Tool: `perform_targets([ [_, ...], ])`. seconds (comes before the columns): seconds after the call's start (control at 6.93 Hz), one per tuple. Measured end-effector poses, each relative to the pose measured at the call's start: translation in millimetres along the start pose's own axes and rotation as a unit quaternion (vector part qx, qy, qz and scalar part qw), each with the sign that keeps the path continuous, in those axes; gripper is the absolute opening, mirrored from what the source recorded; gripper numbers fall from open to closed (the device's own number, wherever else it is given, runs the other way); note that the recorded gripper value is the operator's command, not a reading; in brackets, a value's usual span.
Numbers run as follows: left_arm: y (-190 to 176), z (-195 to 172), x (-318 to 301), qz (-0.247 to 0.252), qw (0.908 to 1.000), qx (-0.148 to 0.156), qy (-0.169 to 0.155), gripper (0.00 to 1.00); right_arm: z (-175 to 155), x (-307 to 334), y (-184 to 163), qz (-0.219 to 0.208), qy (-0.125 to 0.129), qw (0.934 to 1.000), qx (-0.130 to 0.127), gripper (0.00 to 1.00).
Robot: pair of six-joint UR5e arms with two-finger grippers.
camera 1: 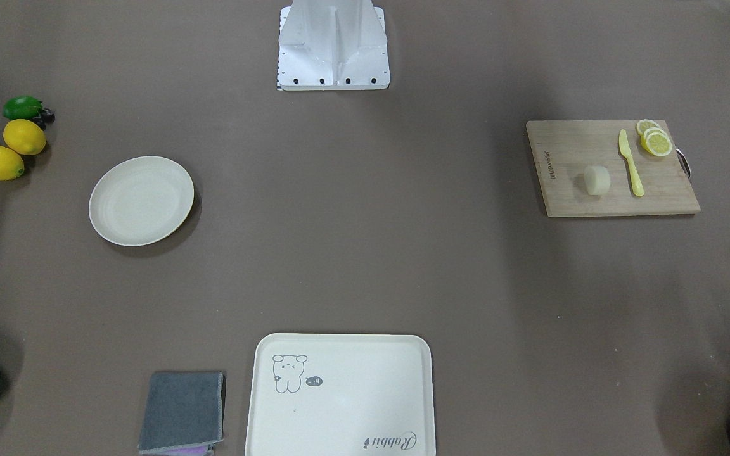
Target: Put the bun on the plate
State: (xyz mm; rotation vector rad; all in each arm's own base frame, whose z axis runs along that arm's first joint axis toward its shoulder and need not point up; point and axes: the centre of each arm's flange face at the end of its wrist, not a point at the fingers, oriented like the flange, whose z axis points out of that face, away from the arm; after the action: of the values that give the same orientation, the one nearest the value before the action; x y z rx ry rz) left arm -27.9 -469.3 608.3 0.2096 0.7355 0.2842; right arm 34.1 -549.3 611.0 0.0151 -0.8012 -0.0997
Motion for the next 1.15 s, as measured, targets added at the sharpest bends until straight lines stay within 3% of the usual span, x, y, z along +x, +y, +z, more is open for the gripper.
perform_targets([
  [1.15,-7.7,-3.0,0.5,0.009,0.9998,0.014,-0.005,0.98,-5.6,-7.5,-2.6,-0.004,-0.005,1.0000,0.006,1.00],
])
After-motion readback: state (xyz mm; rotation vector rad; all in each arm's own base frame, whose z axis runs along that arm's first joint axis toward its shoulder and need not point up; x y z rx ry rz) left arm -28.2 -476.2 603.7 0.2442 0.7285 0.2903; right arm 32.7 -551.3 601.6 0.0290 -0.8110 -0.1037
